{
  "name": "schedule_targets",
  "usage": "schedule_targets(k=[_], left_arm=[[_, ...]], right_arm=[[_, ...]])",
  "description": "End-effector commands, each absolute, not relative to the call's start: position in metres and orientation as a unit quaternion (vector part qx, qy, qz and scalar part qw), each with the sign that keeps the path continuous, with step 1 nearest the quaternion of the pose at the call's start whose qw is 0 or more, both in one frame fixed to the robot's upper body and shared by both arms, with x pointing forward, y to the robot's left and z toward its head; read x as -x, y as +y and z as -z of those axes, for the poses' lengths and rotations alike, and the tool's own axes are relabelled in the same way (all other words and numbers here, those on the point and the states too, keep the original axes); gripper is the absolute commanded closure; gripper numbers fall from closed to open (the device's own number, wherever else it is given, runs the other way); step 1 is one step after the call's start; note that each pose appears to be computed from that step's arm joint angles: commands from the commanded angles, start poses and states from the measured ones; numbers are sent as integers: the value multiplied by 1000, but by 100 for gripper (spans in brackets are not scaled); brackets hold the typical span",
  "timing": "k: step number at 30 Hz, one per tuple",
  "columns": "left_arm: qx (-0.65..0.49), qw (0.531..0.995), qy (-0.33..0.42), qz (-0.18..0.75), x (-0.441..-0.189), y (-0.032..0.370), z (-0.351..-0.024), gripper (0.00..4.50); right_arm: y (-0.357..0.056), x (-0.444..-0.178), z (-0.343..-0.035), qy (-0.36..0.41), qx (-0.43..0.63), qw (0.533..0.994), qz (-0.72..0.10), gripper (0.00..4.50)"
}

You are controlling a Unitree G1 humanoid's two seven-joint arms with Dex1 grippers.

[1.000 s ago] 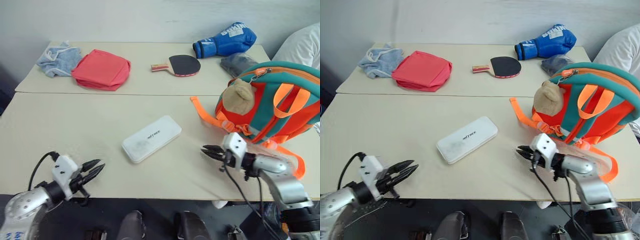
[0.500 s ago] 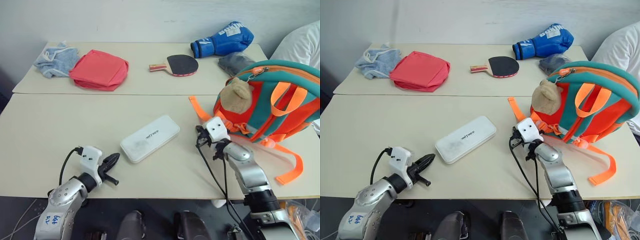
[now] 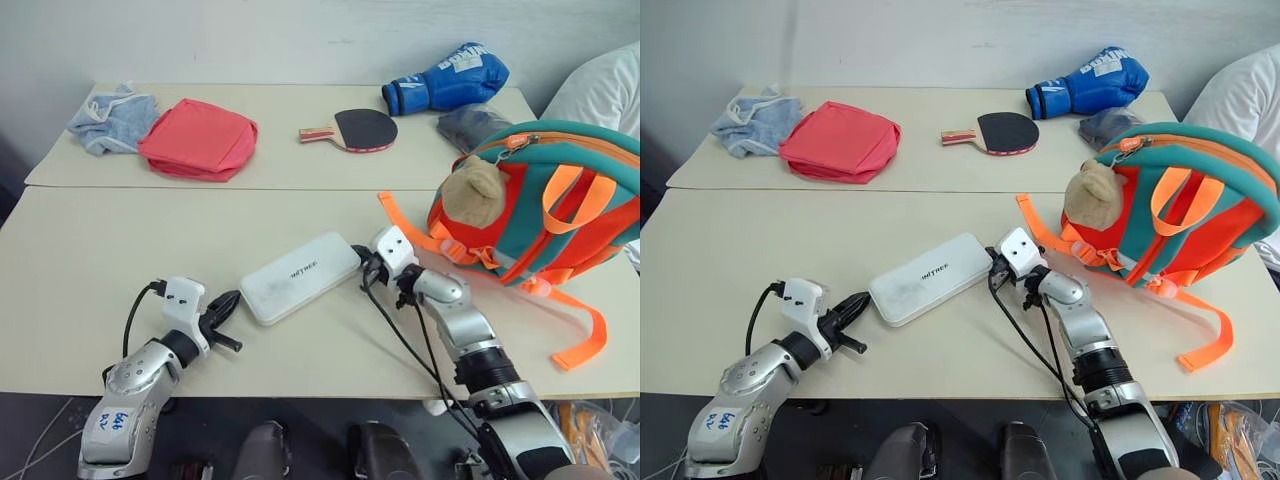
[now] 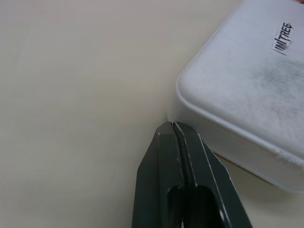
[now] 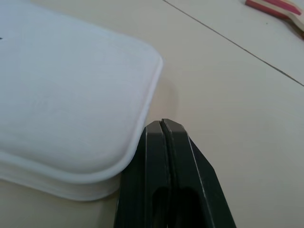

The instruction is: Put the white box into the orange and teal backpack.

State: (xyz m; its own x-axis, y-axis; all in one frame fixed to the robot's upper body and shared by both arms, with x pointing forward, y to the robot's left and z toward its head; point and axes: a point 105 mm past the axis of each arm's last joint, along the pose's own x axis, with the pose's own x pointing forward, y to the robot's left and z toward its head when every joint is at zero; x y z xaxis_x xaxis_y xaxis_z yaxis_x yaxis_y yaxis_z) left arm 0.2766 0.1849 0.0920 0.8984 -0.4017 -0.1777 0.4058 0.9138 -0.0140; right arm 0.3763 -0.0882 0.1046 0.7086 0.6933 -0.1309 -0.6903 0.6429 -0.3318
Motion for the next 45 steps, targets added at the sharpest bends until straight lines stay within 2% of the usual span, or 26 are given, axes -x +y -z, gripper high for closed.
schedule_targets(k=[1, 7, 12, 18, 21, 23, 26, 28, 31, 34, 37, 41, 45], left_arm=[[-16, 969, 79, 233, -275, 176, -98, 448], [-30, 959, 96, 266, -269, 171, -92, 448], [-52, 952, 101, 283, -270, 168, -90, 448], [-48, 947, 114, 297, -277, 173, -91, 448], [22, 945, 146, 291, -280, 187, -92, 391], [67, 926, 191, 317, -275, 197, -91, 328], [147, 867, 320, 351, -259, 218, -86, 241], [188, 835, 364, 366, -256, 228, -94, 179], [223, 836, 369, 340, -283, 240, -107, 89], [280, 785, 411, 369, -291, 224, -124, 2], [309, 742, 462, 375, -294, 207, -129, 2], [281, 719, 531, 351, -295, 195, -106, 2], [283, 699, 545, 365, -294, 178, -95, 2]], right_arm=[[-78, -353, -114, -21, 179, 880, -440, 450], [-94, -316, -101, 7, 208, 856, -473, 450], [-109, -290, -97, 25, 213, 854, -474, 450], [-140, -283, -89, 54, 225, 873, -429, 450], [-154, -282, -89, 62, 232, 879, -412, 450], [-159, -280, -91, 62, 236, 879, -410, 450], [-162, -280, -94, 60, 242, 877, -411, 450], [-161, -280, -96, 58, 248, 872, -417, 450], [-156, -281, -98, 52, 251, 865, -431, 450], [-149, -282, -101, 45, 250, 860, -443, 450], [-143, -285, -102, 38, 256, 853, -453, 450], [-131, -291, -101, 25, 283, 837, -468, 450], [-120, -296, -105, 10, 274, 839, -470, 450]])
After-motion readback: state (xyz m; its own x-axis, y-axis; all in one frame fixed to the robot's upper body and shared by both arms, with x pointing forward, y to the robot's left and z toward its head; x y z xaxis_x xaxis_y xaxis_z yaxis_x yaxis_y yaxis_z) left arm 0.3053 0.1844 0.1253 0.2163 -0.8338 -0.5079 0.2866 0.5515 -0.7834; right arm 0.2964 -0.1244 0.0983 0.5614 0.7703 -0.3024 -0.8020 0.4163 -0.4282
